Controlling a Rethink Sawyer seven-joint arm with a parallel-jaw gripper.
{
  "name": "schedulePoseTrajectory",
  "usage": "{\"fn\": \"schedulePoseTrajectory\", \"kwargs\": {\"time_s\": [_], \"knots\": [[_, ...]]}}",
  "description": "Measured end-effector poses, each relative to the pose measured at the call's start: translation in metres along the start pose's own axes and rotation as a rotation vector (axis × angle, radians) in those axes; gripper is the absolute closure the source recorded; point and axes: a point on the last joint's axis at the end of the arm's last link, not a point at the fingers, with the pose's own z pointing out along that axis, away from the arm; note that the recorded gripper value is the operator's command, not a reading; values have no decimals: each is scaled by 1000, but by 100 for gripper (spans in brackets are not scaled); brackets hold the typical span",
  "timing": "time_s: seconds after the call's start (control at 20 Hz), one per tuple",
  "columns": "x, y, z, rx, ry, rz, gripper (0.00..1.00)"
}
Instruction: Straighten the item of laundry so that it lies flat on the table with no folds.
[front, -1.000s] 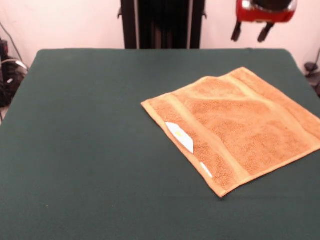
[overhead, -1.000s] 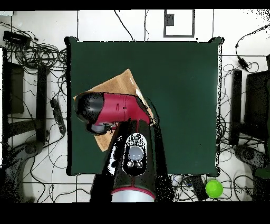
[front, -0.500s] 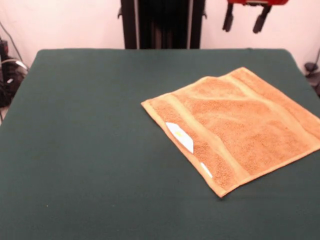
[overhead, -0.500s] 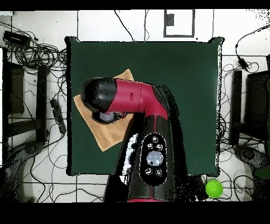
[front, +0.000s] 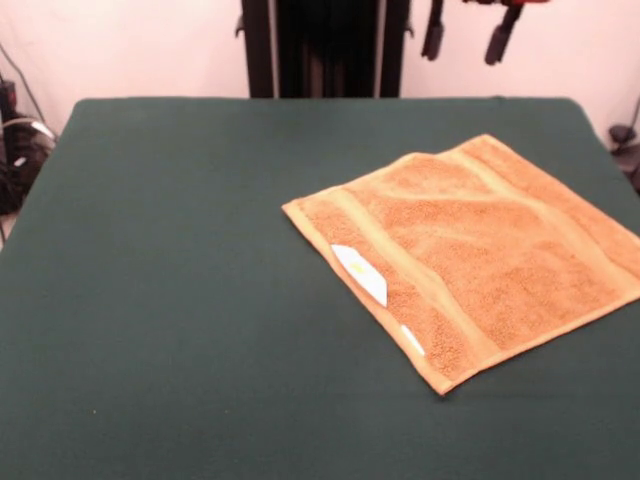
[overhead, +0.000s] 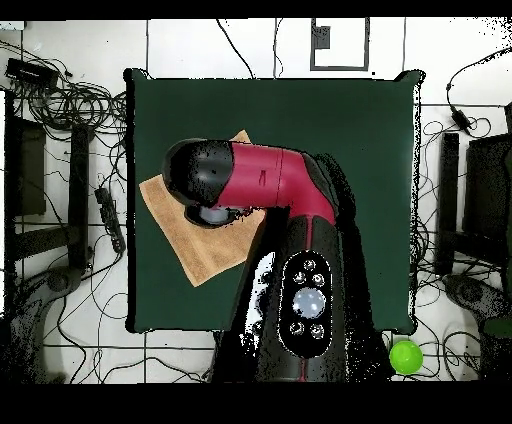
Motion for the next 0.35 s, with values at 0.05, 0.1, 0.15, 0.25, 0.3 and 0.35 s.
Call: {"fn": "schedulePoseTrajectory", "kwargs": {"time_s": [0.05, 0.1, 0.15, 0.25, 0.3, 0.35], "knots": [[0, -1, 1, 6, 1, -3, 0], [1, -1, 2, 10, 1, -6, 0], [1, -2, 3, 18, 1, -9, 0], [2, -3, 4, 25, 1, -13, 0], [2, -4, 5, 31, 1, -16, 0], [2, -4, 5, 33, 1, -17, 0]]}}
